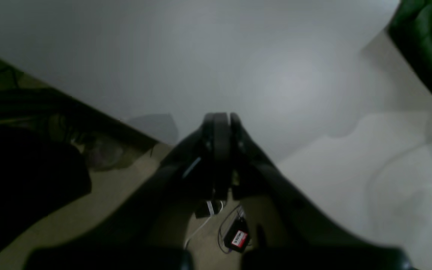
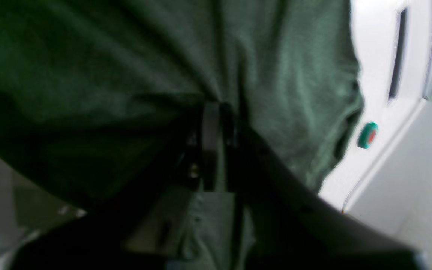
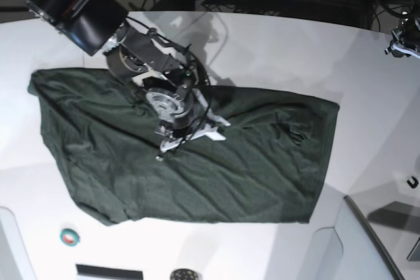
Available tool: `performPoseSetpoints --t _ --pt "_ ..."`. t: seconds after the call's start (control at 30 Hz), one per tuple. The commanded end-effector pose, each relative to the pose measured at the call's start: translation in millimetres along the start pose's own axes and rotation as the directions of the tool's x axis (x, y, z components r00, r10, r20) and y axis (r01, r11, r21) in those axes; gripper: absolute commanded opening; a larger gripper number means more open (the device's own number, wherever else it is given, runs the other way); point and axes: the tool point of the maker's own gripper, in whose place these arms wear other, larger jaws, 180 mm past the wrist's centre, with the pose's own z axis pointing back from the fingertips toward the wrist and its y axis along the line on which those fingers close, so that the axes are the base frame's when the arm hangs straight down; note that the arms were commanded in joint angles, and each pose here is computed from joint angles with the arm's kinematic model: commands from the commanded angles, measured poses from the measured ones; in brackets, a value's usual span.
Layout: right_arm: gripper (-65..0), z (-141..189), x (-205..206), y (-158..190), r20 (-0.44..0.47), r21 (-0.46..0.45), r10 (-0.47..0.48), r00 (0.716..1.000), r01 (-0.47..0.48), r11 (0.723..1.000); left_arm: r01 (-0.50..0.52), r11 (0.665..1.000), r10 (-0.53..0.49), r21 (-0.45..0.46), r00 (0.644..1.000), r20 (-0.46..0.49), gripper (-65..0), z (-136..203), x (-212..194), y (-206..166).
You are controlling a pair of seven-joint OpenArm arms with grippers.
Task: Layout the t-shirt on the table in an organized manner, then fold the t-shirt properly
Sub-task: 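Drag the pinched fabric with the right gripper toward the shirt corner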
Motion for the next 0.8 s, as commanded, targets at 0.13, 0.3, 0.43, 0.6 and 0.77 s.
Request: performPoseSetpoints --t 0.13,0.3,0.43,0.6,0.77 --pt "-38.0 9 24 -20 0.067 -0.054 -0.016 0.998 0.019 0.998 0.019 1.000 -0.019 0.009 0.999 0.037 -65.0 6 15 4" --pt "-40.2 35 4 -64 0.082 -0.119 -0.262 0.962 0.270 0.955 0.023 1.000 -0.023 0.009 0.999 0.041 -65.0 6 16 4" --pt "-40.1 59 -47 -66 0.033 -0.158 -0.376 0.926 0.376 0.913 0.020 1.000 -0.020 0.008 0.999 0.039 -65.0 6 16 4" --pt "-40.1 77 -114 -12 -0.104 -0.118 -0.386 0.917 0.374 0.920 0.021 1.000 -0.021 0.001 0.998 0.059 -65.0 5 24 0" --pt "-40.5 85 -160 9 -0.157 -0.126 -0.423 0.893 0.406 0.905 0.019 1.000 -0.018 -0.008 0.997 0.074 -65.0 4 30 -5"
